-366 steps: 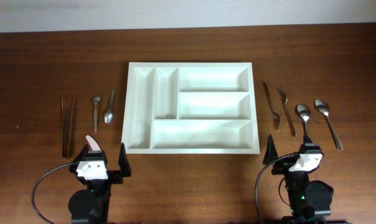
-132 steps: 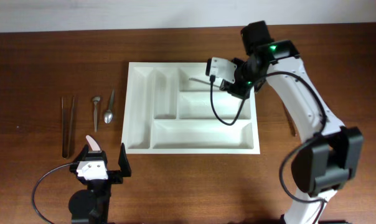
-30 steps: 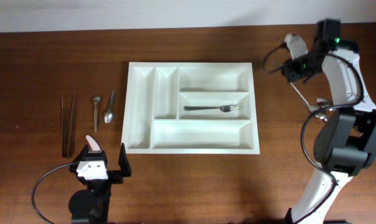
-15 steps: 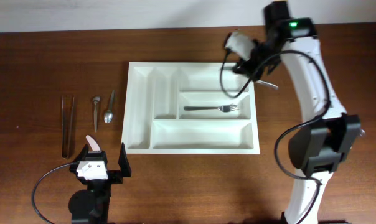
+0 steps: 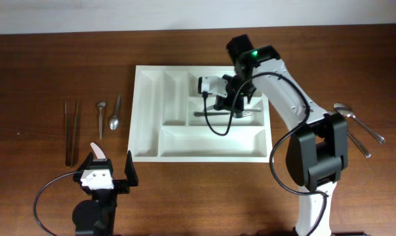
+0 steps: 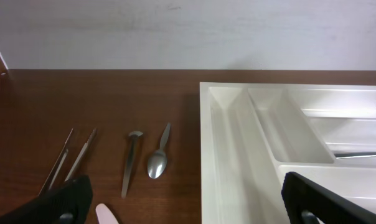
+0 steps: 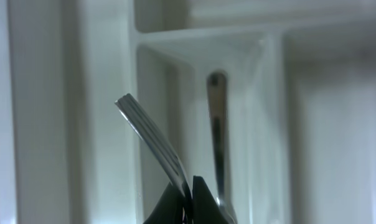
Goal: Pack container
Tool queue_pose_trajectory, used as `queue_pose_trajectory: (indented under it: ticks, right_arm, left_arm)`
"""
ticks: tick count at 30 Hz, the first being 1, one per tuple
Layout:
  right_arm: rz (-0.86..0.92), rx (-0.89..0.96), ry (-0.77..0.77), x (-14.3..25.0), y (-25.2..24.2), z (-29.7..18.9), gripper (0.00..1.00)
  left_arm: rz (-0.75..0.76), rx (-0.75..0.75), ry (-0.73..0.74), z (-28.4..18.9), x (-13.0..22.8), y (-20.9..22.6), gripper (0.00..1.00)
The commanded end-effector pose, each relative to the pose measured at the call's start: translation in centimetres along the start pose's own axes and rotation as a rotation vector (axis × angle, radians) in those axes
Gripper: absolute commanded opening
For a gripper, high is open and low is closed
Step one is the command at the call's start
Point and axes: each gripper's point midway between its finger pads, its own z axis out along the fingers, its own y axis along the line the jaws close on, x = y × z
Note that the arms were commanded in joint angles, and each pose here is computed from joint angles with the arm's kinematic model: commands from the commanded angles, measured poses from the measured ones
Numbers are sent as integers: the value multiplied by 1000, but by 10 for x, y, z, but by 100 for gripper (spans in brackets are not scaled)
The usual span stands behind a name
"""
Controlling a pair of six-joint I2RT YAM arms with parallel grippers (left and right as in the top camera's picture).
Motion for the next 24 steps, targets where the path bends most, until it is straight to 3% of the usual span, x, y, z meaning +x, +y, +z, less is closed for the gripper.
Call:
queue_pose_trajectory:
  ticks: [1, 2, 4, 5, 7, 13, 24]
  right_arm:
    - [5, -2, -4, -4, 1, 8, 7]
    - [18, 10, -11, -5, -2, 8, 17]
    - [28, 27, -19, -7, -6, 8, 56]
    - [28, 35, -19, -6, -9, 7, 59]
    - [47, 51, -7, -1, -13, 5, 61]
    - [321, 182, 60, 41, -46, -35, 62]
    - [778, 325, 229, 203, -65, -111, 63]
  left_arm:
    - [2, 15, 0, 1, 3, -3, 99]
    - [2, 15, 0, 1, 3, -3, 99]
    - [3, 15, 0, 1, 3, -3, 99]
    - [2, 15, 0, 1, 3, -3, 99]
    - [2, 15, 0, 1, 3, -3, 99]
    - [2, 15, 0, 1, 3, -3, 99]
    - [2, 15, 0, 1, 3, -3, 99]
